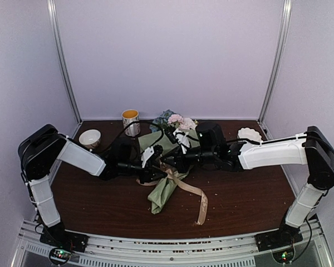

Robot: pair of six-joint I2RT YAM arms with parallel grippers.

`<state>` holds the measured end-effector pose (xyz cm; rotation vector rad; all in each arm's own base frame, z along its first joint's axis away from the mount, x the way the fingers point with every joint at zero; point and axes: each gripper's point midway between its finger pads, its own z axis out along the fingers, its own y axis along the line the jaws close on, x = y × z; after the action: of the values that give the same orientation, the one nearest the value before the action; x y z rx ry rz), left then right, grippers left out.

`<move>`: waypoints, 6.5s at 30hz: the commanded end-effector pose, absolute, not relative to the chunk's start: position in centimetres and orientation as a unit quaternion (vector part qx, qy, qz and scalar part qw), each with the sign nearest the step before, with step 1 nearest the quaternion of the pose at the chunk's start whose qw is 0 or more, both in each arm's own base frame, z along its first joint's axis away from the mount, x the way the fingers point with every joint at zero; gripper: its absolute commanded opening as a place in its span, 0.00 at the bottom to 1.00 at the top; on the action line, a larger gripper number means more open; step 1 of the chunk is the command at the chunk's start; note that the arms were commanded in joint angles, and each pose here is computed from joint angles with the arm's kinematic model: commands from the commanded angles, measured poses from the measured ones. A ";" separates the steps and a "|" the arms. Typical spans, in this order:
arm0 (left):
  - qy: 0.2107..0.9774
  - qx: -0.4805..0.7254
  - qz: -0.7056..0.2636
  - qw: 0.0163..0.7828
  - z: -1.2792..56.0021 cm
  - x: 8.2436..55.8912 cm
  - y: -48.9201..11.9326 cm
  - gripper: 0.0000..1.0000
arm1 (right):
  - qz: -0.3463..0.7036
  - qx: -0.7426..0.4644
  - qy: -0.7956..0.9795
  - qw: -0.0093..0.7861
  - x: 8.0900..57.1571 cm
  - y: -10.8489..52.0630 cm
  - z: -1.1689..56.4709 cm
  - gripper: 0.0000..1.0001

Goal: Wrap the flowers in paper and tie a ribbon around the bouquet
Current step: Cross the half-tied ribbon over the folded bouquet.

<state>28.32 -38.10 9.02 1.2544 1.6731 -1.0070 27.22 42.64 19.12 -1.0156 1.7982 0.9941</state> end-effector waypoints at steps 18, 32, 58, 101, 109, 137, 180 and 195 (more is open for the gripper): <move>0.678 0.504 -0.288 0.451 8.8 31.4 -37.6 0.00 | 0.404 -0.422 0.688 0.432 26.3 42.8 21.6 0.18; 0.674 0.490 -0.305 0.461 9.0 31.1 -37.8 0.00 | 0.343 -0.420 0.737 0.403 28.6 38.5 20.8 0.63; 0.685 0.486 -0.306 0.448 8.4 30.9 -37.5 0.00 | 0.319 -0.323 0.861 0.231 26.7 35.2 7.5 0.62; 0.691 0.486 -0.301 0.442 7.9 30.7 -37.2 0.00 | 0.417 -0.367 0.778 0.294 27.9 42.1 17.4 0.00; 0.686 0.495 -0.312 0.432 7.9 30.3 -37.5 0.26 | 0.424 -0.374 0.769 0.297 28.4 43.9 18.3 0.00; 0.706 0.461 -0.301 0.446 7.5 33.0 -37.2 0.44 | 0.444 -0.362 0.752 0.326 28.1 44.1 20.8 0.00; 0.618 0.439 -0.408 0.509 11.9 29.7 -37.6 0.00 | 0.392 -0.425 0.789 0.206 31.8 41.4 11.9 0.20; 0.637 0.416 -0.414 0.500 11.0 30.7 -37.6 0.01 | 0.416 -0.420 0.787 0.177 30.2 41.6 10.5 0.02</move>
<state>29.59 -37.30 8.89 1.0442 1.6202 -0.9934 31.15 42.06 10.85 -1.1630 2.2149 1.1755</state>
